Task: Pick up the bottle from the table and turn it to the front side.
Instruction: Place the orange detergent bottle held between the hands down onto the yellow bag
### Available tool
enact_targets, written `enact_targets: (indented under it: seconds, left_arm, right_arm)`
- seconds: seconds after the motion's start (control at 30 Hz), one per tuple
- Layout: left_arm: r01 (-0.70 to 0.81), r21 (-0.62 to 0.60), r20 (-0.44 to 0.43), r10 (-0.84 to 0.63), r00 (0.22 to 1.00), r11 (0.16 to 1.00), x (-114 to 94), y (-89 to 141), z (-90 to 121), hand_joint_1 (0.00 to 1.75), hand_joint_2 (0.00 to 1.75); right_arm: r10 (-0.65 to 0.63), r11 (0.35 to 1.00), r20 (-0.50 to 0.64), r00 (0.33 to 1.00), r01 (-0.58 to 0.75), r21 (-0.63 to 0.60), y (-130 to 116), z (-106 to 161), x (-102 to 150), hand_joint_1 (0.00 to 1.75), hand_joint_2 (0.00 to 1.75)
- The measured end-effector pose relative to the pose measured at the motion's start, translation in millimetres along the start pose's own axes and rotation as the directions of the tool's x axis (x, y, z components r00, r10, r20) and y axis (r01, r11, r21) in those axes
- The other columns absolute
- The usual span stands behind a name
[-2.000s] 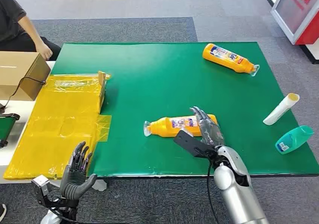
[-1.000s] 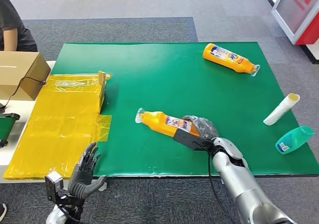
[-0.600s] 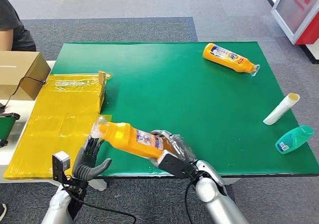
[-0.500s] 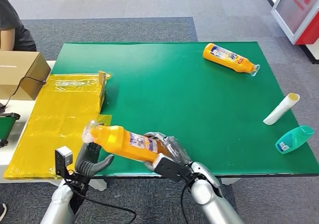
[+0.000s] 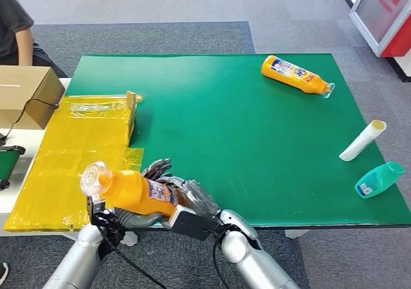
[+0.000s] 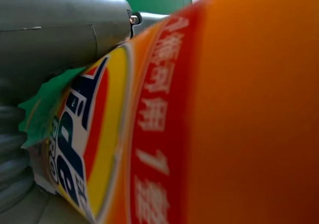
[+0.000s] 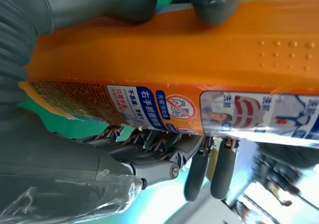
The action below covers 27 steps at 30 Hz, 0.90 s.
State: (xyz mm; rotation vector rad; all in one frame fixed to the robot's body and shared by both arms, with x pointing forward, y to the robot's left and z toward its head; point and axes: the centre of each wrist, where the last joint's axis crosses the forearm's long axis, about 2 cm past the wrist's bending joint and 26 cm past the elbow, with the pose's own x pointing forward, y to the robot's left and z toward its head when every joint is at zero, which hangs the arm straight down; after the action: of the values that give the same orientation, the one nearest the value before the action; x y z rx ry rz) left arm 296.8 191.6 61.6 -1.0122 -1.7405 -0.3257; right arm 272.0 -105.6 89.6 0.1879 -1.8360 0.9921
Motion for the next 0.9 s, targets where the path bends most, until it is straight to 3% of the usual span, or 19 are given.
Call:
enact_targets:
  seconds: [0.33,0.4,0.47,0.53,0.57,0.67,0.77,0.9]
  left_arm:
    - [0.022,-0.104,-0.03,-0.025,0.999,0.994,10.4,10.9,6.4,0.0,1.75]
    - [0.04,-0.096,-0.026,-0.043,0.999,0.995,12.4,11.8,7.5,0.17,1.75]
    - [0.088,-0.074,-0.027,-0.09,0.996,0.993,13.3,10.9,6.8,1.04,1.75]
    - [0.15,-0.045,-0.03,-0.152,0.988,0.988,13.2,7.8,4.6,1.75,1.75]
    - [0.178,-0.031,-0.031,-0.179,0.983,0.984,12.9,5.9,3.4,1.75,1.75]
    - [0.247,-0.001,-0.032,-0.247,0.969,0.969,12.5,0.1,0.5,1.75,1.75]
    - [0.391,0.03,-0.066,-0.388,0.919,0.92,14.1,-5.4,-4.9,1.75,1.75]
    - [0.665,0.04,-0.18,-0.649,0.739,0.746,20.6,-14.0,-15.9,1.75,1.75]
  right_arm:
    - [-0.004,0.999,-0.015,1.0,0.005,0.044,4.3,-17.2,-2.1,1.75,1.75]
    - [-0.004,0.999,-0.02,1.0,0.005,0.049,4.8,-19.7,-2.1,1.45,1.75]
    - [0.002,0.999,-0.034,0.999,0.0,0.05,6.4,-20.1,-3.5,0.87,1.75]
    - [0.011,0.999,-0.049,0.999,-0.009,0.049,8.4,-18.7,-5.7,0.44,1.75]
    - [0.015,0.999,-0.054,0.998,-0.012,0.048,9.3,-18.0,-6.5,0.25,1.75]
    - [0.022,0.999,-0.066,0.998,-0.019,0.047,11.0,-16.0,-8.3,0.0,1.75]
    - [0.027,0.999,-0.087,0.996,-0.023,0.043,12.6,-12.5,-10.5,0.0,1.75]
    - [0.032,0.999,-0.136,0.99,-0.029,0.029,14.4,-2.6,-16.0,0.0,1.75]
